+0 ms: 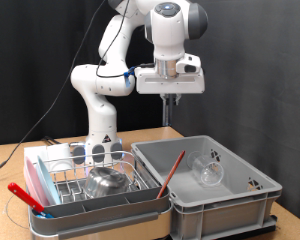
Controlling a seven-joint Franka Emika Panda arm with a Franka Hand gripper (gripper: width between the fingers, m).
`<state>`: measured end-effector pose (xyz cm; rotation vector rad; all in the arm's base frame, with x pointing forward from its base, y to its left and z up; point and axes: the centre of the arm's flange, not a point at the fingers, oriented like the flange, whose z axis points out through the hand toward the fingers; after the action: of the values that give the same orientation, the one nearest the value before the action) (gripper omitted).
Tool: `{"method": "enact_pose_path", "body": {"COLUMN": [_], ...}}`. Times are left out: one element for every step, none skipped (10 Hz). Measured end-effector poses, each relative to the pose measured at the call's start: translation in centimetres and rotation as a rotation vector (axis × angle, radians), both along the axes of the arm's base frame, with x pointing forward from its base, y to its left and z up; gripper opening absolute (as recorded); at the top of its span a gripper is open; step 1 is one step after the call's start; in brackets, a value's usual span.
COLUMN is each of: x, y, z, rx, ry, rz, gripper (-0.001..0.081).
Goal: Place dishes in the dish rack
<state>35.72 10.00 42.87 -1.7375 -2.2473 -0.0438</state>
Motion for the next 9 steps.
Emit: {"method": "enact_pose_path", "body": {"x": [0.0,0.1,0.2,0.5,0.5,0.6,0.6,0.6,0.6], "y": [-0.1,-0.2,-0.3,-0.5,-0.8,-1.2,-1.6,-2.0,-2.3], "z": [0.0,0.1,0.2,0.1,-0.2,-0.6,-1.0,-1.4,-1.6], "rx": [0.0,0.005,0.019,0.033,0.043,0.054,0.057,0.044,0.018], "ry": [-0.001,-0.006,-0.023,-0.05,-0.074,-0.115,-0.154,-0.164,-0.161], "rz": [-0.001,-0.007,-0.02,-0.021,0.031,0.101,0.166,0.234,0.305], "gripper": [0.0188,0.0188,0.0372,0.0505,0.0505,0.0706,0.0706,0.0778,0.0778]}}
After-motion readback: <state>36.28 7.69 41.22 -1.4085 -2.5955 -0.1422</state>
